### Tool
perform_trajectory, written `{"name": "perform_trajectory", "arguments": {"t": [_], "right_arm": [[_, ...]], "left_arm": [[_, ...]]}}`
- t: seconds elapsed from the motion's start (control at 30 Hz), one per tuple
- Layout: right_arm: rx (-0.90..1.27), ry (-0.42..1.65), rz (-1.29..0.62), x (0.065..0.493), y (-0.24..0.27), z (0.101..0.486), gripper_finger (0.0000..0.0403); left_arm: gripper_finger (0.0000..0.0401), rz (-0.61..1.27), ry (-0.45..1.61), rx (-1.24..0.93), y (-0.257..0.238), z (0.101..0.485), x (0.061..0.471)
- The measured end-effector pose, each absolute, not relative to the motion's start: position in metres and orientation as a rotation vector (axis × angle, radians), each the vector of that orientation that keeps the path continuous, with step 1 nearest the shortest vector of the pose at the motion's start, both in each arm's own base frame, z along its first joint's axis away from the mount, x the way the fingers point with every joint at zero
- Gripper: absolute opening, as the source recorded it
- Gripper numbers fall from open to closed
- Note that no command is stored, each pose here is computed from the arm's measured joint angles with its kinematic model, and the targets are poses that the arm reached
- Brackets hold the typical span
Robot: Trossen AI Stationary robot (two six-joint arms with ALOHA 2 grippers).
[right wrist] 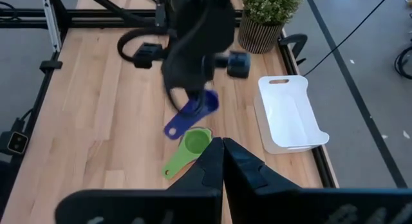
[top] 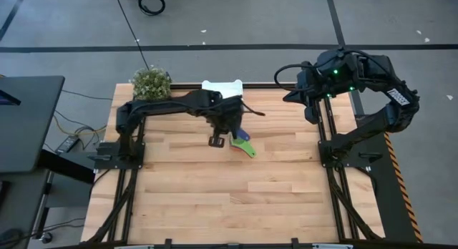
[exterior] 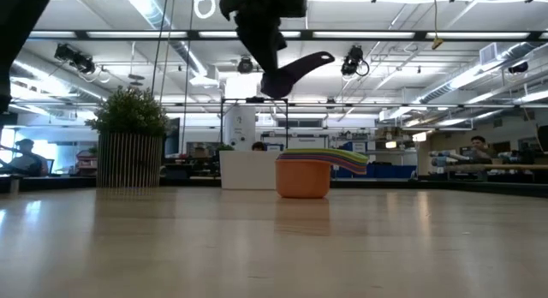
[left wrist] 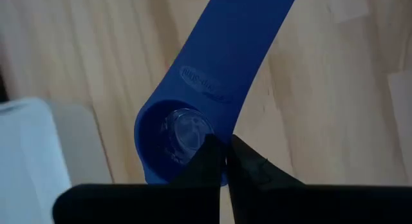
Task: Nest measuring cups in basket
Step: Stack the violet measuring cup on top of the green measuring cup
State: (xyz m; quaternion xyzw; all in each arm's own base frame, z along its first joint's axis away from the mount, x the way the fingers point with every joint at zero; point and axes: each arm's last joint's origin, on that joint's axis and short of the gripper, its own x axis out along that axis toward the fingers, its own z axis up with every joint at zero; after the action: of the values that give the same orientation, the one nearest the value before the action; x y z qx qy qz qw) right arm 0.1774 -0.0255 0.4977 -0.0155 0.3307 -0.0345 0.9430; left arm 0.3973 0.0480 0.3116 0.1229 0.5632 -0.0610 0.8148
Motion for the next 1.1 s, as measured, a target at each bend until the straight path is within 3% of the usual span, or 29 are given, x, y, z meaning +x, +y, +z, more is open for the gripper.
{"name": "perform_trajectory", "arguments": {"t": [0.47, 1.1], "right_arm": [[-0.042, 0.675, -0.068, 0.177, -0.026, 0.498, 0.001], [-0.05, 0.676, -0.064, 0.177, -0.026, 0.498, 0.001]], "left_arm": [[0.001, -0.228, 1.157, 0.314, 0.046, 0.261, 0.442], [0.001, -0.265, 1.276, 0.251, 0.045, 0.226, 0.449]]}}
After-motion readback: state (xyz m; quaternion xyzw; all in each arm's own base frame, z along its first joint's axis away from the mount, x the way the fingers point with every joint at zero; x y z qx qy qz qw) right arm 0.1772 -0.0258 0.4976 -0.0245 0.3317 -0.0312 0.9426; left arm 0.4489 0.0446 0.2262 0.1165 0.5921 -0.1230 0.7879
